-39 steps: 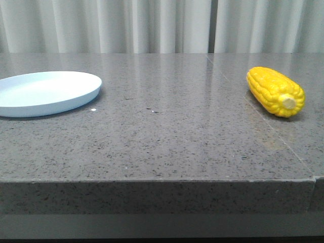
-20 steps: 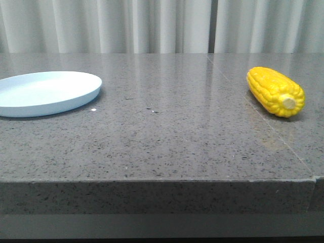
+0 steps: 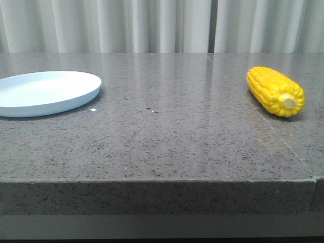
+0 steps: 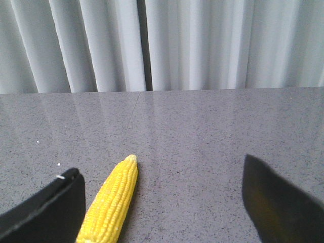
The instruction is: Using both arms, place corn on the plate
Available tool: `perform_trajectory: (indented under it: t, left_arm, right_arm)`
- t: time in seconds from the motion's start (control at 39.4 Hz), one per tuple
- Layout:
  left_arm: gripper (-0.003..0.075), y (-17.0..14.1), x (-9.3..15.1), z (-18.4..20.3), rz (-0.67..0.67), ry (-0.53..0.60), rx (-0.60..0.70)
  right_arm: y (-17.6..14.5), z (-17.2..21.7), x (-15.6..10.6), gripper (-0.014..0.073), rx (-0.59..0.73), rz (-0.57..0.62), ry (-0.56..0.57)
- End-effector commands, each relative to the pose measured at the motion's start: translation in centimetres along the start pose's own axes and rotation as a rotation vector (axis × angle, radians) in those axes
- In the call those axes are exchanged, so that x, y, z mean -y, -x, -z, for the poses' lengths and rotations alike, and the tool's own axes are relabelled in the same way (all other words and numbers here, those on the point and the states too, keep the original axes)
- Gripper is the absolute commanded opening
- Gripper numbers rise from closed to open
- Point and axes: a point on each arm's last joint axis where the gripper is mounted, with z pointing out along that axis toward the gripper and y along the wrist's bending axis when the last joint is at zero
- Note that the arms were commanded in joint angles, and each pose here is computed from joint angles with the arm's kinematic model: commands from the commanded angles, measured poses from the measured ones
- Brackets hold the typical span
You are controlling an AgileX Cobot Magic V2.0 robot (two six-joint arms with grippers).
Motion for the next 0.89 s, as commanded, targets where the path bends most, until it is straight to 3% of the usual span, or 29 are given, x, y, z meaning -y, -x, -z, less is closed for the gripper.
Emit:
perform_trajectory:
  t: [0.0,0.36,0.66,0.86]
  left_arm:
    - [0.0599,1.9,0.1,-1.1,0.021,-0.011,0.062]
    - [0.0599,2.6,0.9,-11.5,0.045,-0.033,-0.498]
    - [0.0599,-0.7,3.1,-19.2,0.007,-0.053,-1.010]
    - [0.0599,-3.3,3.7,-23.1,-0.006,-0.047,-1.152]
  right_arm:
    - [1.8,0.2,-0.1,0.0650,0.106,0.000,-0.006]
    - [1.8,0.2,-0.1,0.0650,0.106,0.000,-0.006]
    - [1.8,0.2,-0.1,0.0650,0.106,0.000,-0.006]
    - [1.8,0.2,-0.1,0.0650,0.106,0.000,-0.006]
